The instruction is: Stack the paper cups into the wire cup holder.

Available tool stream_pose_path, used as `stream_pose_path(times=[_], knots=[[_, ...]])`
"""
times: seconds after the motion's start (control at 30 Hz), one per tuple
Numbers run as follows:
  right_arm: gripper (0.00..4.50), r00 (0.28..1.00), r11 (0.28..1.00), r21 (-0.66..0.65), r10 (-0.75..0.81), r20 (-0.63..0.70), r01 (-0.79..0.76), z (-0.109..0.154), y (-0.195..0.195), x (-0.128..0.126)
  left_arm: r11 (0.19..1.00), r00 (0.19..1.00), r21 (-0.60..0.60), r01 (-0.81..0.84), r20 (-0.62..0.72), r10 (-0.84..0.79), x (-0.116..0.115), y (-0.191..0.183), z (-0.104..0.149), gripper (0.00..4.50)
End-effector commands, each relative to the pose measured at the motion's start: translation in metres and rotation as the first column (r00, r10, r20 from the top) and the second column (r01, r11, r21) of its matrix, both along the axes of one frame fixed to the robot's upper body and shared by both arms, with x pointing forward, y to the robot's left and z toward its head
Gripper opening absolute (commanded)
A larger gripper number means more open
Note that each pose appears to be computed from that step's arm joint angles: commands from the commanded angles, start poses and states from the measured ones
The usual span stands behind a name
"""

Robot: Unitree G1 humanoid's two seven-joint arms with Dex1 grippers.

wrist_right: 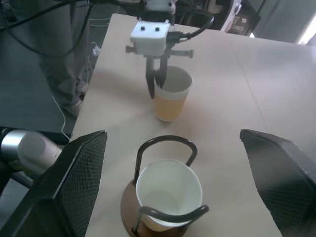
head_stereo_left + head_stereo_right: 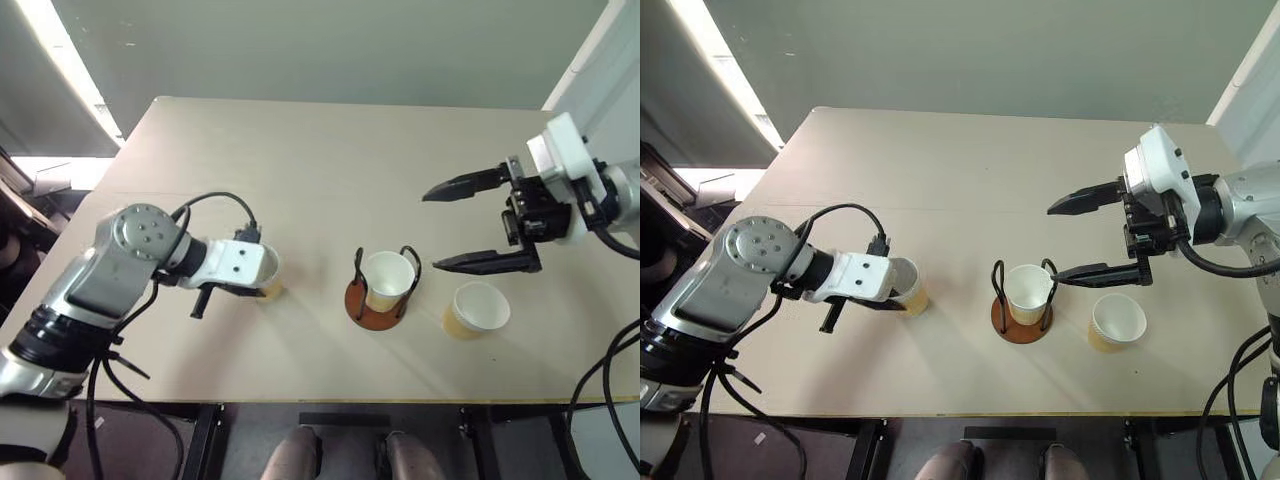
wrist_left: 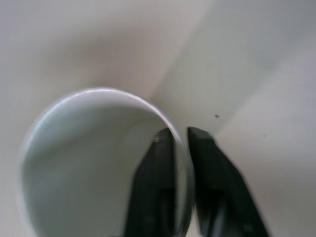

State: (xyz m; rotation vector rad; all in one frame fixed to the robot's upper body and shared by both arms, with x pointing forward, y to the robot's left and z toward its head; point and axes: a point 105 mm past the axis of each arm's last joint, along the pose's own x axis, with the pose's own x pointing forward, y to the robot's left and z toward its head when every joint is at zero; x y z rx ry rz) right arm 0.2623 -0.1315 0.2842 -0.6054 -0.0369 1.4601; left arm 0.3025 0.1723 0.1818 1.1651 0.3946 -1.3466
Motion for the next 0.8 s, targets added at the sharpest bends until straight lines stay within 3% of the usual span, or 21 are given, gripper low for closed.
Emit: stream_pose_path(times=[0.03, 0.13, 0.43, 0.6, 0.8], knots=[[4.50, 0.997, 0.999, 0.034, -0.022, 0.075, 0.019, 0.010, -0.010, 0.000, 0.999, 1.000, -0.050, 0.021, 0.020, -0.020, 0.001, -0.005, 0.019, 0.02], [4.50, 0.998, 0.999, 0.037, -0.038, 0.057, 0.036, 0.006, -0.017, 0.002, 0.994, 0.999, -0.101, 0.041, 0.028, -0.038, 0.002, -0.014, 0.034, 0.02], [4.50, 0.992, 0.992, 0.014, -0.123, 0.001, 0.123, 0.002, -0.041, 0.003, 0.937, 0.959, -0.230, 0.262, 0.176, -0.224, 0.000, -0.080, 0.128, 0.02], [4.50, 0.988, 0.988, 0.037, -0.153, 0.011, 0.152, 0.004, -0.042, 0.004, 0.882, 0.916, -0.263, 0.391, 0.208, -0.344, -0.013, -0.113, 0.147, 0.02], [4.50, 0.982, 0.982, 0.051, -0.185, 0.019, 0.184, 0.000, -0.044, 0.000, 0.841, 0.884, -0.270, 0.468, 0.151, -0.443, -0.015, -0.138, 0.138, 0.02]])
